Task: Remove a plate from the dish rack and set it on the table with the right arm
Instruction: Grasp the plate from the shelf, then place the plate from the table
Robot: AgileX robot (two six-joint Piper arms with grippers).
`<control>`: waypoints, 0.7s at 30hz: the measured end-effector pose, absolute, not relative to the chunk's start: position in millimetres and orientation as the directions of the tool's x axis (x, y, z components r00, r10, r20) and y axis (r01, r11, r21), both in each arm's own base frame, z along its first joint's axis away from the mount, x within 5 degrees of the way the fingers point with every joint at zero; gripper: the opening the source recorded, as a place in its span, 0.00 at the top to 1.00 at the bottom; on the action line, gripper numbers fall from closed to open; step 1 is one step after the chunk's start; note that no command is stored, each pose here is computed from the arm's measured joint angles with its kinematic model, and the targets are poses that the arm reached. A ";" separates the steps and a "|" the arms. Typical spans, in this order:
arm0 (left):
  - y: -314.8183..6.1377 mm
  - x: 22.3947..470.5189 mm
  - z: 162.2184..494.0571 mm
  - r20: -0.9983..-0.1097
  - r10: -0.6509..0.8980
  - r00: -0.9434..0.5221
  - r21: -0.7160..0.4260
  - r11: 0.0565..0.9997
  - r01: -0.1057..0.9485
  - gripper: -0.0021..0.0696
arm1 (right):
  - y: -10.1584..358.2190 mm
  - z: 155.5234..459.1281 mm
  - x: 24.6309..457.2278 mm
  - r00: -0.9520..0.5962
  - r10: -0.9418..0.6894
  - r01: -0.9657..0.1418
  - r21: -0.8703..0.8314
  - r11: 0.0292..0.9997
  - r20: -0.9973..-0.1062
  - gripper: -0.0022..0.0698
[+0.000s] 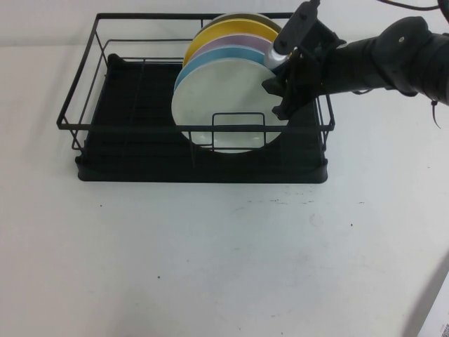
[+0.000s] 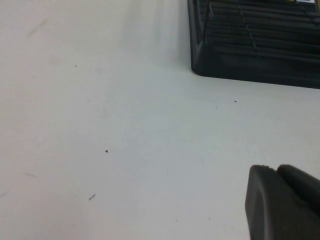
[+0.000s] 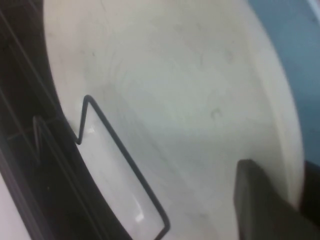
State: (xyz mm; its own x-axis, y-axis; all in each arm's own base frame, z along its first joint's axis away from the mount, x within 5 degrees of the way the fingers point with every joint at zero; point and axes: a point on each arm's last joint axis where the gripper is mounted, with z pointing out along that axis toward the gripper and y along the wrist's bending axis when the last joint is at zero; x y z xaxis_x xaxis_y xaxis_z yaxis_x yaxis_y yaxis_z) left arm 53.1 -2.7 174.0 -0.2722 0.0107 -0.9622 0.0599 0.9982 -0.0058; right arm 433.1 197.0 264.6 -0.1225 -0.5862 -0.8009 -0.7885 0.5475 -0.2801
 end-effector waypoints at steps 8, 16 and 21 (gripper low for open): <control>-2.7 53.1 174.0 -0.962 0.011 -0.272 -0.006 0.998 0.060 0.98 | 193.6 283.1 427.9 -0.106 -0.579 -0.771 -0.301 0.562 -0.808 0.89; -2.7 53.1 174.0 -0.962 0.011 -0.272 -0.006 0.998 0.060 0.98 | 177.5 368.2 384.2 -0.050 -0.526 -0.739 -0.322 0.592 -0.849 0.90; -2.7 53.1 174.0 -0.962 0.011 -0.272 -0.006 0.998 0.060 0.98 | 161.5 415.2 340.9 -0.127 -0.472 -0.736 -0.236 0.634 -0.873 0.90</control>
